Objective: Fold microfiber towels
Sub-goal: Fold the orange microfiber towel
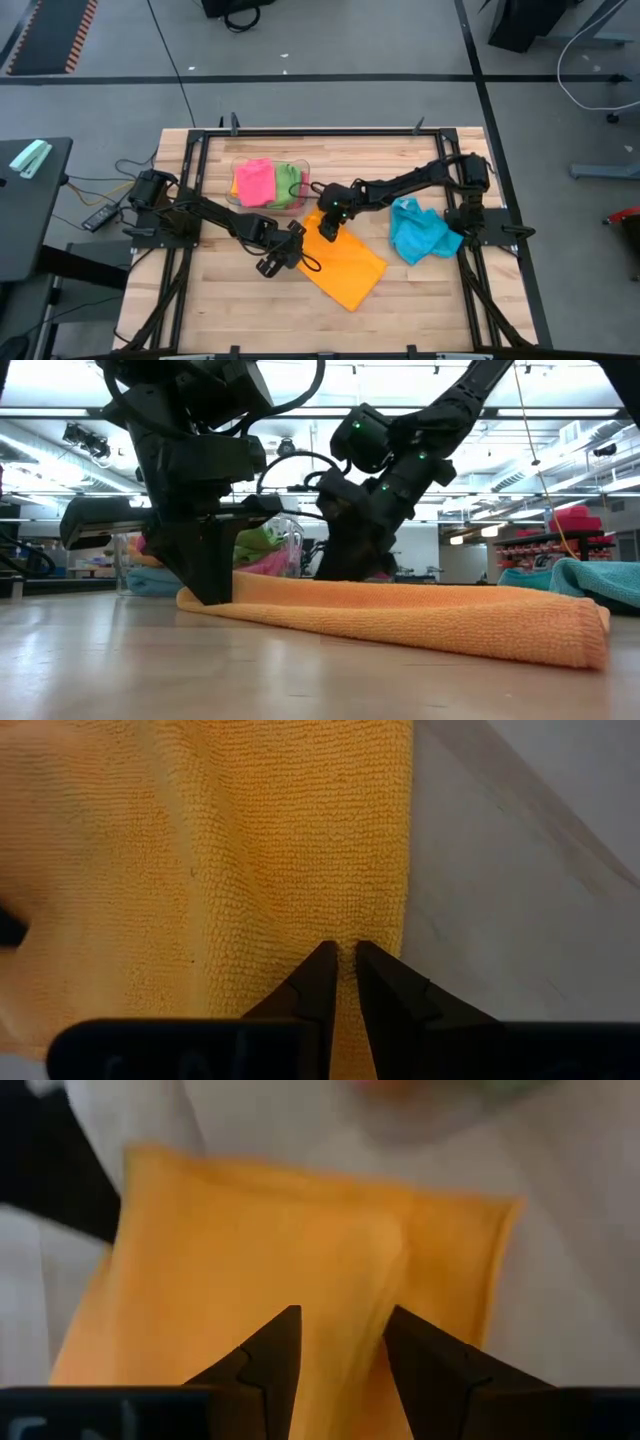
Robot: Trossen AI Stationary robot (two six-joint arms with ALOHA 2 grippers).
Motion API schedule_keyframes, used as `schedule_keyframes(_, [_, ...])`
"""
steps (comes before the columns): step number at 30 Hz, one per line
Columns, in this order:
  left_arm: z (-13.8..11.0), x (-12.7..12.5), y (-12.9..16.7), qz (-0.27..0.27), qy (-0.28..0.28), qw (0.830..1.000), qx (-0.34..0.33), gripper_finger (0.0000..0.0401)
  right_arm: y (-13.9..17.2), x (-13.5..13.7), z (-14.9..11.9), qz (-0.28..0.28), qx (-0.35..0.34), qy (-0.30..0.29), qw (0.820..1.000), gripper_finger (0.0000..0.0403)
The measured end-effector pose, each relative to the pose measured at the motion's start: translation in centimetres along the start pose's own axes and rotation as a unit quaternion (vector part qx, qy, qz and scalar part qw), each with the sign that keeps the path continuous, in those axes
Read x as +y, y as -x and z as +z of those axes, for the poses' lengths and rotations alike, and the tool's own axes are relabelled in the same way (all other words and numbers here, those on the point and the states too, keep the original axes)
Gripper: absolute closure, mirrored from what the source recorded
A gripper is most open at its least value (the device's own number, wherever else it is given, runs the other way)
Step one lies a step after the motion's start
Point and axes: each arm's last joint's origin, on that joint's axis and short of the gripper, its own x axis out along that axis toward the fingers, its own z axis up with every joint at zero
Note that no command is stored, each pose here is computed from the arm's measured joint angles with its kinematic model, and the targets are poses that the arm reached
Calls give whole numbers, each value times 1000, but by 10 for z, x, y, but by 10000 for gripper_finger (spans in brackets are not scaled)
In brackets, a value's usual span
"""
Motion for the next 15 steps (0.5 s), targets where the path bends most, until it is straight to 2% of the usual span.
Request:
schedule_keyframes(5, [0,0,0,0,1,1000,0,344,1,-7,6,-5,-14,9,1000,263])
schedule_keyframes(15, [0,0,0,0,0,1000,0,352,-1,8,-1,-2,-15,30,999,329])
